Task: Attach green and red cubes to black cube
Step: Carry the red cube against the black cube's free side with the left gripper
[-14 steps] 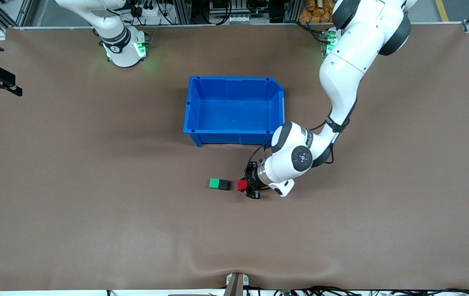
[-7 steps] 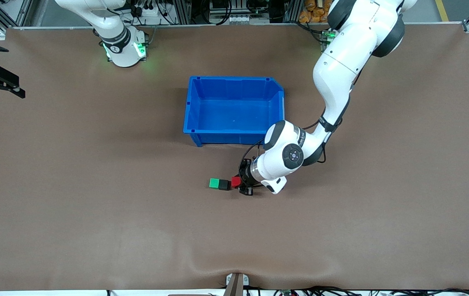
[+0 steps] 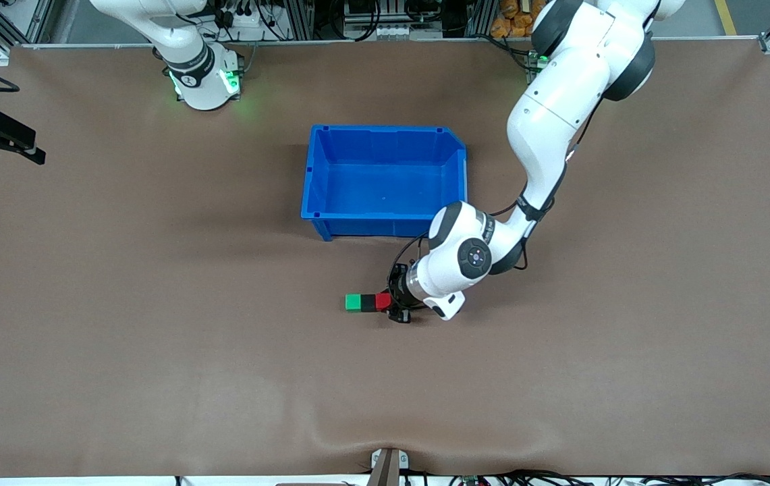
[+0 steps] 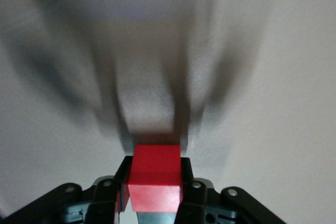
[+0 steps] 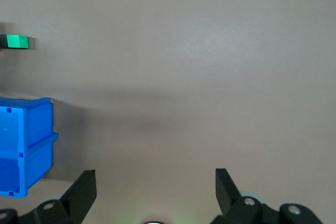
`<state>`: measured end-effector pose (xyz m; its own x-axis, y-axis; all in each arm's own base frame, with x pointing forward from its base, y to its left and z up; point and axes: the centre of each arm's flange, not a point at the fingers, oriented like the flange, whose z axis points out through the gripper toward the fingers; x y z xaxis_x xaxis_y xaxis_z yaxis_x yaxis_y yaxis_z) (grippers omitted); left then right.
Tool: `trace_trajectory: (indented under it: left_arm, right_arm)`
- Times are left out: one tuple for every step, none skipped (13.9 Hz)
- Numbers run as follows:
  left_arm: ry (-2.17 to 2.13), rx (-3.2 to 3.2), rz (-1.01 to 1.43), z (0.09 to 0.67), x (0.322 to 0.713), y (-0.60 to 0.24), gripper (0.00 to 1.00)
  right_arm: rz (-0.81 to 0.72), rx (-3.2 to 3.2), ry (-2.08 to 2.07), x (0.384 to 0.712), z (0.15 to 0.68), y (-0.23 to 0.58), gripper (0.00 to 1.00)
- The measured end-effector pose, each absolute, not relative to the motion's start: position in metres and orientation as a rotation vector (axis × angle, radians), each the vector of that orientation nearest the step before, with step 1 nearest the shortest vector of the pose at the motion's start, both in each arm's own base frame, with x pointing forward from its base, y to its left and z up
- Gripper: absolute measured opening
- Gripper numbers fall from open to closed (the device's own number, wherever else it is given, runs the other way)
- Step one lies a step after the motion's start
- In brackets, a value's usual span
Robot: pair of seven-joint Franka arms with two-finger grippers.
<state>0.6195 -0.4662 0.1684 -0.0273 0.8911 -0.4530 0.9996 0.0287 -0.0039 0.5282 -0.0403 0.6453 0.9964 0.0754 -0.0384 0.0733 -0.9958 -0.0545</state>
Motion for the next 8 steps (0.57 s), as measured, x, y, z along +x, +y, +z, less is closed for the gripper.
trace_trajectory:
  left_arm:
    - [1.983,1.929,-0.464,0.169,0.619,-0.468,0.40]
    - [1.983,1.929,-0.463,0.169,0.619,-0.468,0.40]
    - [1.983,1.929,-0.463,0.168,0.619,-0.468,0.40]
    - [1.983,1.929,-0.463,0.168,0.619,-0.468,0.40]
    - [1.983,1.929,-0.463,0.168,0.619,-0.468,0.40]
    - [1.984,1.931,-0.463,0.168,0.619,-0.468,0.40]
    - [1.980,1.949,-0.461,0.168,0.619,-0.468,0.47]
    - [1.967,1.977,-0.451,0.170,0.619,-0.468,0.55]
  right_arm:
    - [0.069,-3.086,-0.104,0.529,0.643,-0.042,1.00]
    - [0.077,-3.087,-0.097,0.530,0.641,-0.044,1.00]
    - [0.084,-3.088,-0.091,0.531,0.638,-0.046,1.00]
    - [0.089,-3.089,-0.085,0.532,0.637,-0.048,1.00]
    - [0.092,-3.090,-0.079,0.533,0.636,-0.050,1.00]
    - [0.093,-3.090,-0.072,0.533,0.635,-0.052,1.00]
    - [0.093,-3.090,-0.055,0.533,0.635,-0.053,1.00]
    - [0.094,-3.091,-0.013,0.533,0.635,-0.053,1.00]
